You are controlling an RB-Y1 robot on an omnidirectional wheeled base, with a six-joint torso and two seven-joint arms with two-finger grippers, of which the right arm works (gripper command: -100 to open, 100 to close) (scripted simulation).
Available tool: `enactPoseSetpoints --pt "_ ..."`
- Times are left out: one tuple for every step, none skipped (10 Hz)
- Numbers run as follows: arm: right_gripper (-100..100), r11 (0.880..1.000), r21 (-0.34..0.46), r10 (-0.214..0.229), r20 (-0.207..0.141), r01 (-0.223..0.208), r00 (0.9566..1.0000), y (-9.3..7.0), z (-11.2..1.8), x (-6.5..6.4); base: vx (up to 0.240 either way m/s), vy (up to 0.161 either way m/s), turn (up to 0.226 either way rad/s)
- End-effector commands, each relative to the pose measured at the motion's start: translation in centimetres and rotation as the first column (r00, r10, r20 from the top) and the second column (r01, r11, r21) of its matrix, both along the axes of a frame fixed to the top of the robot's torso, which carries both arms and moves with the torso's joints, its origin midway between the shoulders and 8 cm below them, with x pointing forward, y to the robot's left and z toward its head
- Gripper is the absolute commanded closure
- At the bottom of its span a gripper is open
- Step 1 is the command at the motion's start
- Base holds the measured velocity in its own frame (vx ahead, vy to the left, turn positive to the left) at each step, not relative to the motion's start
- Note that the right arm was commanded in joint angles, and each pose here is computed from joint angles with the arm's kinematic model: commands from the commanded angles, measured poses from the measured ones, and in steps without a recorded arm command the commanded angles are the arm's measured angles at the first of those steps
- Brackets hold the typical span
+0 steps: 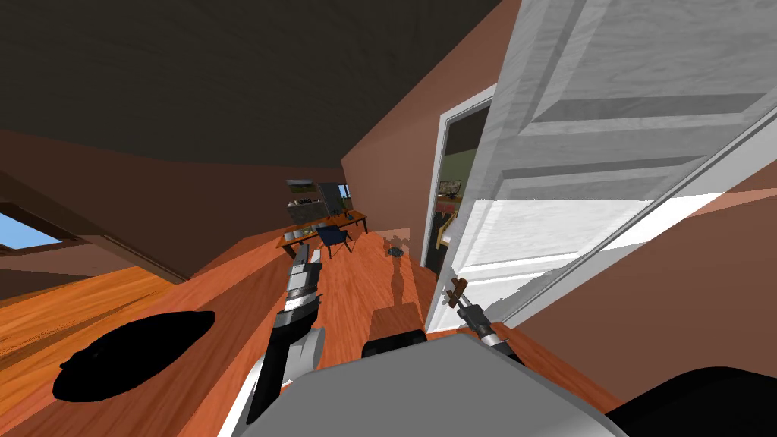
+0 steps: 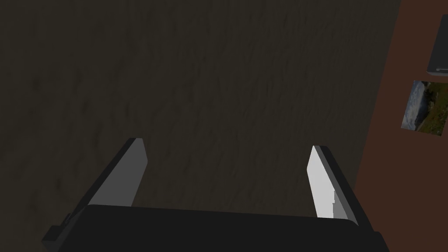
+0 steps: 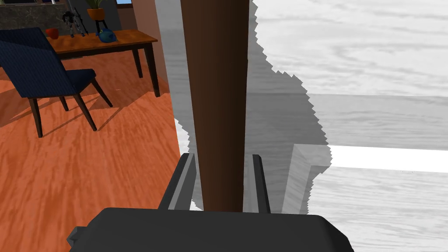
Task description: Pull the door open
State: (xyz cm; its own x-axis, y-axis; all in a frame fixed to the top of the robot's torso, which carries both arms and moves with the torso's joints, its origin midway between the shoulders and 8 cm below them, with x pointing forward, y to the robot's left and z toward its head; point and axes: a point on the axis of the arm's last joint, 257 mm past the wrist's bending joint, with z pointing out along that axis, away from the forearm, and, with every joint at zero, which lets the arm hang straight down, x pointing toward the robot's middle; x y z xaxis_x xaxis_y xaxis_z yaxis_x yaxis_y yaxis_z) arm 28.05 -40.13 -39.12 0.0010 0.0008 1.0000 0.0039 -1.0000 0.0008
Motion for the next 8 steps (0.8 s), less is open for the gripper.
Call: enactPoseSetpoints --pt "100 1.000 0.001 0.012 0.001 -0.012 0.9999 -0.06 -0.02 -0.50 -0.207 -0.058 0.090" --pt "100 1.000 0.001 0.009 0.003 -0.009 1.0000 0.10 0.04 -0.15 -0.095 -0.020 0.028" --pt "100 1.000 0.002 0.021 0.001 -0.021 0.9998 0.14 -0.07 -0.46 -0.136 -0.039 0.157" --pt "100 1.000 0.002 0.023 0.001 -0.023 0.9997 0.12 -0.07 -0.52 -0.197 -0.046 0.136" --pt "100 1.000 0.002 0.028 0.001 -0.028 0.9996 0.07 -0.07 -0.64 -0.204 -0.033 0.112" --pt "100 0.999 0.002 0.034 0.001 -0.034 0.9994 0.02 -0.07 -0.78 -0.214 -0.036 0.128" --pt "100 0.999 0.002 0.040 0.001 -0.040 0.9992 -0.03 -0.06 -0.92 -0.205 -0.022 0.129" --pt "100 0.999 0.001 0.046 0.001 -0.046 0.9989 -0.08 -0.06 -1.07 -0.193 -0.044 0.150"
